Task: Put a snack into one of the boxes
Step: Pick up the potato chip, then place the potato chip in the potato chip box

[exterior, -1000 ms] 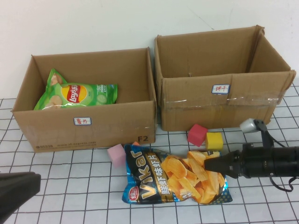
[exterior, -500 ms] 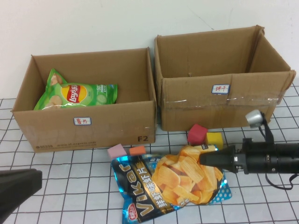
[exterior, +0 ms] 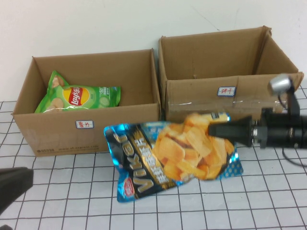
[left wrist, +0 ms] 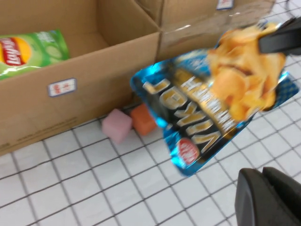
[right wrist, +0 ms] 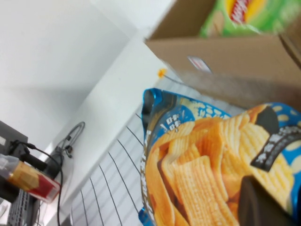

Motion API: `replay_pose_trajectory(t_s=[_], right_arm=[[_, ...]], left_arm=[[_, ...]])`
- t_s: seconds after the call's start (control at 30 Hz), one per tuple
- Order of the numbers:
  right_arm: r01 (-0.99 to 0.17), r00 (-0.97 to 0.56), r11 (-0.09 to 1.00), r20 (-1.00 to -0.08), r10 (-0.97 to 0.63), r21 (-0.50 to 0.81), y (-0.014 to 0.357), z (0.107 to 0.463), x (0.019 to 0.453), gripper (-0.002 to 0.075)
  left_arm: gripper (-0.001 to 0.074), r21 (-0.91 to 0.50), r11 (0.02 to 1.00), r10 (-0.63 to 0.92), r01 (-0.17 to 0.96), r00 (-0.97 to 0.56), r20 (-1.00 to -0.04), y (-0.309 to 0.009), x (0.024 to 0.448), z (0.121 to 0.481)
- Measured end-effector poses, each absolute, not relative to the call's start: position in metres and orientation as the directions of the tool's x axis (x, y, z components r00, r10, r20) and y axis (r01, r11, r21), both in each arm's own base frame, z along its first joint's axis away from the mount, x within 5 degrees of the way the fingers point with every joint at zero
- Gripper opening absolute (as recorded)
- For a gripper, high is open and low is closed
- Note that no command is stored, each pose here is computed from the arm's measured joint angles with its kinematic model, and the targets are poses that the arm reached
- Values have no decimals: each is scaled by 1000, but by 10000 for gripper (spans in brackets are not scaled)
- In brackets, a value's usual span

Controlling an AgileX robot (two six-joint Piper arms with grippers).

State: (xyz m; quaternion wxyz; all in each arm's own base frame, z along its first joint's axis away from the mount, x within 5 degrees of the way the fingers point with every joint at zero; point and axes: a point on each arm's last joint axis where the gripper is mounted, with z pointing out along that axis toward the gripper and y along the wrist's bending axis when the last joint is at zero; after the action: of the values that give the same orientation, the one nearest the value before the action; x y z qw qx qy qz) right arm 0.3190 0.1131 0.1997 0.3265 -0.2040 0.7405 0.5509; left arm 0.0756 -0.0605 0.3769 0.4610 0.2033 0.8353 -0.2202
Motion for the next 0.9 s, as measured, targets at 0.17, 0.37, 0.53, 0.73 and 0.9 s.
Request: replay_pose_trajectory(t_s=[0.17, 0.37, 0.53, 0.73, 0.9], right_arm=[[-758, -609, 256, -791, 54, 600, 130, 250, 331, 9], [-879, -396, 269, -917, 50, 394, 178, 324, 352, 8], [-859, -218, 457, -972, 84, 232, 205, 369, 377, 8], [-852, -212, 458, -967, 141, 254, 234, 369, 416, 8], [-846, -272, 438, -952, 139, 305, 259, 328, 448, 8]], left_arm=[[-1, -126, 871, 145, 475, -494, -857, -53, 80, 375], [-1, -53, 943, 138, 329, -531, -836, -38, 85, 371], [-1, -52, 955, 120, 291, -542, -832, -35, 85, 370], [-1, -55, 961, 115, 272, -572, -812, -33, 84, 368], [-1, -59, 961, 115, 271, -582, -805, -33, 83, 367]])
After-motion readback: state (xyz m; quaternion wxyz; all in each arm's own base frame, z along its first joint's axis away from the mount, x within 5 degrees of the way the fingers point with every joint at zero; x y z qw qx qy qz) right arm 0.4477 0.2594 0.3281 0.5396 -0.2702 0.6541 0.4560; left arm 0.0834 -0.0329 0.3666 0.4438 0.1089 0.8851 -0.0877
